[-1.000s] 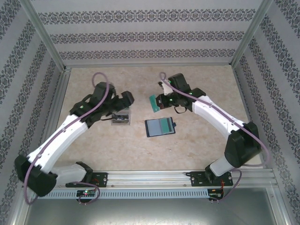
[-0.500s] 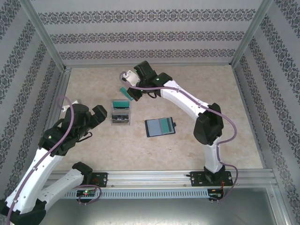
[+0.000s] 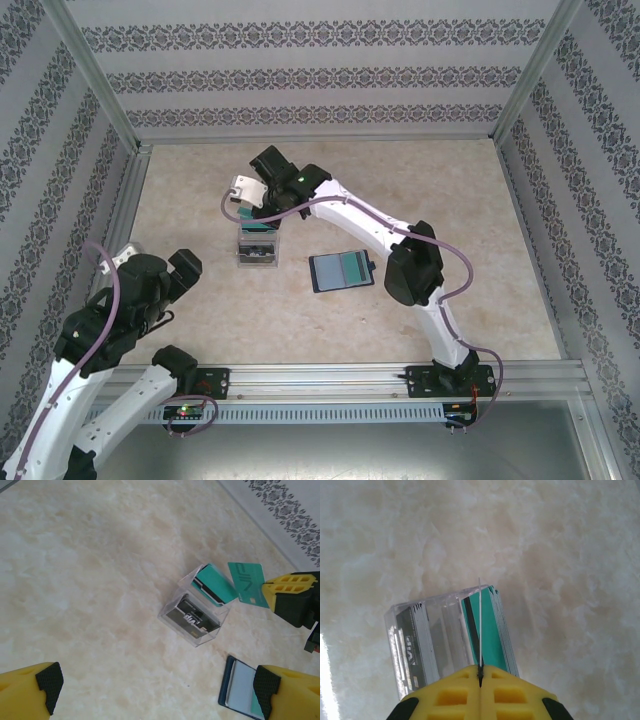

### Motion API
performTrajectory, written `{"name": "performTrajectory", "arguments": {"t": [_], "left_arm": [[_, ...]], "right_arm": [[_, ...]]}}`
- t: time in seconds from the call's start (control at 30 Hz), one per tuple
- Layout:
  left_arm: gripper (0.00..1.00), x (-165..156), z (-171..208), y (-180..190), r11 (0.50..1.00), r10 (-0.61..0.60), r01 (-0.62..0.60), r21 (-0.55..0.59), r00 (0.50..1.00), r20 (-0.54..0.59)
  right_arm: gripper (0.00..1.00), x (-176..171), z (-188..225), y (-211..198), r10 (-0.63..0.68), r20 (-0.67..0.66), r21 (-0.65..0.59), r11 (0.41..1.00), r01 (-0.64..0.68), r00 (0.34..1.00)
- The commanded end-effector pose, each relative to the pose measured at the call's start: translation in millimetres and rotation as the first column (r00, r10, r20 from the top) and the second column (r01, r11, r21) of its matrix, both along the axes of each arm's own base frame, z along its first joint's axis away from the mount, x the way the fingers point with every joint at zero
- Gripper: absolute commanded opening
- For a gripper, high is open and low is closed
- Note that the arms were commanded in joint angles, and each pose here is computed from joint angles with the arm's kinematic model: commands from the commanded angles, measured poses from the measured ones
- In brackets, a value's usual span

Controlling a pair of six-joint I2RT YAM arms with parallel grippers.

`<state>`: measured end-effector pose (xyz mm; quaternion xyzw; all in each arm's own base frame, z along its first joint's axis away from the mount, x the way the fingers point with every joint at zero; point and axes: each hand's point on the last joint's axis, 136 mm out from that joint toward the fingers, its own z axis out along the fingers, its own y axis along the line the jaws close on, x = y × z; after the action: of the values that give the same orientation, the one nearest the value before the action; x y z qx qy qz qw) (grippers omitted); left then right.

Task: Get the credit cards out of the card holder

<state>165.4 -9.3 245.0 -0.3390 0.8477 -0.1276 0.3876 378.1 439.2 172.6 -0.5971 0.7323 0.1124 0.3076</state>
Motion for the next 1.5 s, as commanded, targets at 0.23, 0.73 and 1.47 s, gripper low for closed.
{"name": "performTrajectory", "arguments": {"t": [0.23,0.73,1.47], "left_arm": [[1.0,-19,-14,12,0.999,0.042,-0.042,0.008,0.998,-0.055],[1.0,-24,-17,14,0.999,0.049,-0.049,0.004,0.997,-0.062],[1.0,-28,-19,16,0.998,0.056,-0.056,-0.003,0.997,-0.053]], "right_arm": [[0.0,4,-25,5,0.049,0.051,-0.103,0.994,-0.044,0.997],[0.0,6,-59,7,0.053,0.044,-0.162,0.986,-0.045,0.998],[0.27,22,-60,10,-0.023,0.122,-0.173,0.984,0.044,0.992]]}}
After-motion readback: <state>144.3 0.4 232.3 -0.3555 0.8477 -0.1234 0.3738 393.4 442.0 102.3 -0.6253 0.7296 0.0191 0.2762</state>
